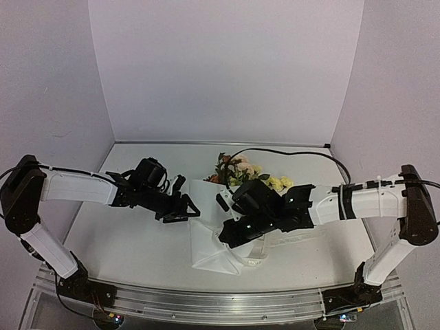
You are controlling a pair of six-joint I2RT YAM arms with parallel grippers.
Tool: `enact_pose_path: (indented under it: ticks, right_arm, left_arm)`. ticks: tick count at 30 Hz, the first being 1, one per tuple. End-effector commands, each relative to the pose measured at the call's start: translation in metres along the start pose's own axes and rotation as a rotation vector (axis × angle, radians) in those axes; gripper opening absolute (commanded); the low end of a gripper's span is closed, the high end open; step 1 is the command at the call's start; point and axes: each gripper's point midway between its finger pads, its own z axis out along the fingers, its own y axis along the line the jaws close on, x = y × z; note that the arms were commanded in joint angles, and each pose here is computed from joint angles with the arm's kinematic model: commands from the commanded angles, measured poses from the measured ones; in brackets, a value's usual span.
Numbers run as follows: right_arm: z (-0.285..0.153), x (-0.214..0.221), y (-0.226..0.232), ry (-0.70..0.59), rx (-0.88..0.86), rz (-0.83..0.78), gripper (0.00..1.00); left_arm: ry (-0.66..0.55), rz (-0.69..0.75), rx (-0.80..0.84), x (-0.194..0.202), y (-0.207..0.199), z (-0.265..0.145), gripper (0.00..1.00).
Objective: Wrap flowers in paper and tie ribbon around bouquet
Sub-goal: Cross the ribbon over the folded bouquet.
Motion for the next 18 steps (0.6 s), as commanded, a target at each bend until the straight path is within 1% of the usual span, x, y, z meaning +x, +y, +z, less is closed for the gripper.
enact_pose_path:
  ticks: [1, 4, 7, 13, 18]
  right_arm:
    - [-0.025, -0.023, 0.014, -0.091, -0.035, -0.043, 0.00]
    - [-0.022, -0.016, 0.016, -0.063, -0.056, -0.044, 0.00]
    - [-0.019, -0.008, 0.024, -0.032, -0.086, -0.061, 0.00]
    - [-0.016, -0.002, 0.033, -0.017, -0.103, -0.100, 0.00]
    - [-0.017, 0.002, 0.040, -0.010, -0.124, -0.123, 0.00]
  left_arm:
    - [-0.017, -0.220, 0.082, -0.014, -0.017, 0.005, 0.59]
    - [-0.032, -0.335, 0.091, -0.016, -0.012, 0.010, 0.57]
    - [-0.049, -0.404, 0.080, -0.017, -0.006, 0.013, 0.55]
    - [-0.049, -0.459, 0.028, -0.019, 0.007, 0.024, 0.49]
    - [-0.037, -0.484, -0.004, -0.017, 0.016, 0.030, 0.47]
